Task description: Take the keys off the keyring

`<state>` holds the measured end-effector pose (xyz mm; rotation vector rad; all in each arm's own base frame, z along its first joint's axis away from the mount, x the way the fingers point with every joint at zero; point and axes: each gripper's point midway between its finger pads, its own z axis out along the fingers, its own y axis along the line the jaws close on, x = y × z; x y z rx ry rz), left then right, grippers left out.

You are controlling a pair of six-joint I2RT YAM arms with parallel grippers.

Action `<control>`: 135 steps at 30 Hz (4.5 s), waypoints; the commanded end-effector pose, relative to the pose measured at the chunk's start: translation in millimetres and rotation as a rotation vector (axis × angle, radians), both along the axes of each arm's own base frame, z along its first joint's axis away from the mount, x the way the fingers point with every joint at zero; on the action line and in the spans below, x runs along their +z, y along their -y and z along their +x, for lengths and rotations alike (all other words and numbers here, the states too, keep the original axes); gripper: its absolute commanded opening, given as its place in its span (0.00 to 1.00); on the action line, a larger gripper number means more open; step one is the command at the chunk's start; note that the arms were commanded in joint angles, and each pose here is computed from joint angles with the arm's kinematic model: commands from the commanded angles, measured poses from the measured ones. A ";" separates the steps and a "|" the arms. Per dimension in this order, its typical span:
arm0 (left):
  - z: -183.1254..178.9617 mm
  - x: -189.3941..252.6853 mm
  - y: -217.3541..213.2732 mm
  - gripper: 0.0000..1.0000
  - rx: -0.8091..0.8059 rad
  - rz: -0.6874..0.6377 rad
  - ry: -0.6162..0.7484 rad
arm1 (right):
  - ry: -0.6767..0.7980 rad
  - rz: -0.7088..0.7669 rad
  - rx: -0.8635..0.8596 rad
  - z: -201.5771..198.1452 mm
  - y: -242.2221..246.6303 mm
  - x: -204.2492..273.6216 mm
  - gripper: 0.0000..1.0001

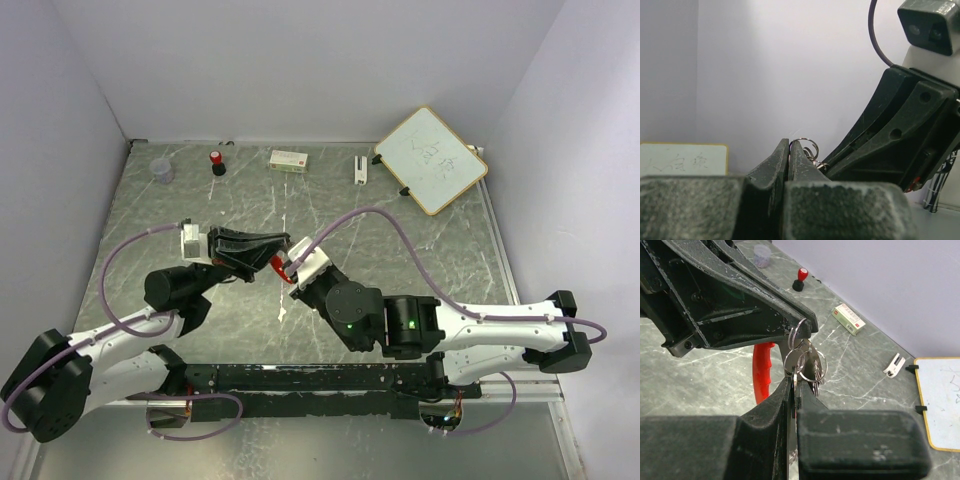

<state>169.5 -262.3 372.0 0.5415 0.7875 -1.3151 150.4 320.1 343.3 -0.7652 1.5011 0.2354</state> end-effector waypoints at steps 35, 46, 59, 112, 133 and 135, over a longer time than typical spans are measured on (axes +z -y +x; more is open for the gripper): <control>18.4 -10.0 -7.0 0.50 0.204 0.267 -0.016 | 0.011 -0.032 -0.146 12.1 26.2 -2.6 0.00; 28.1 -33.2 6.7 0.48 0.209 0.406 0.062 | 0.021 -0.025 -0.135 11.9 24.1 0.6 0.00; -0.5 -34.8 19.8 0.51 0.044 0.364 0.179 | 0.024 0.004 -0.109 10.1 23.2 8.4 0.00; -6.9 -28.6 8.8 0.50 0.092 0.314 0.230 | 0.008 0.061 0.017 -3.1 16.1 24.6 0.00; -20.6 -17.8 17.5 0.48 -0.026 0.255 0.259 | 0.013 0.055 0.036 -5.2 10.8 23.6 0.00; -22.8 -17.3 17.5 0.48 -0.037 0.252 0.262 | 0.013 0.057 0.036 -5.5 10.8 24.1 0.00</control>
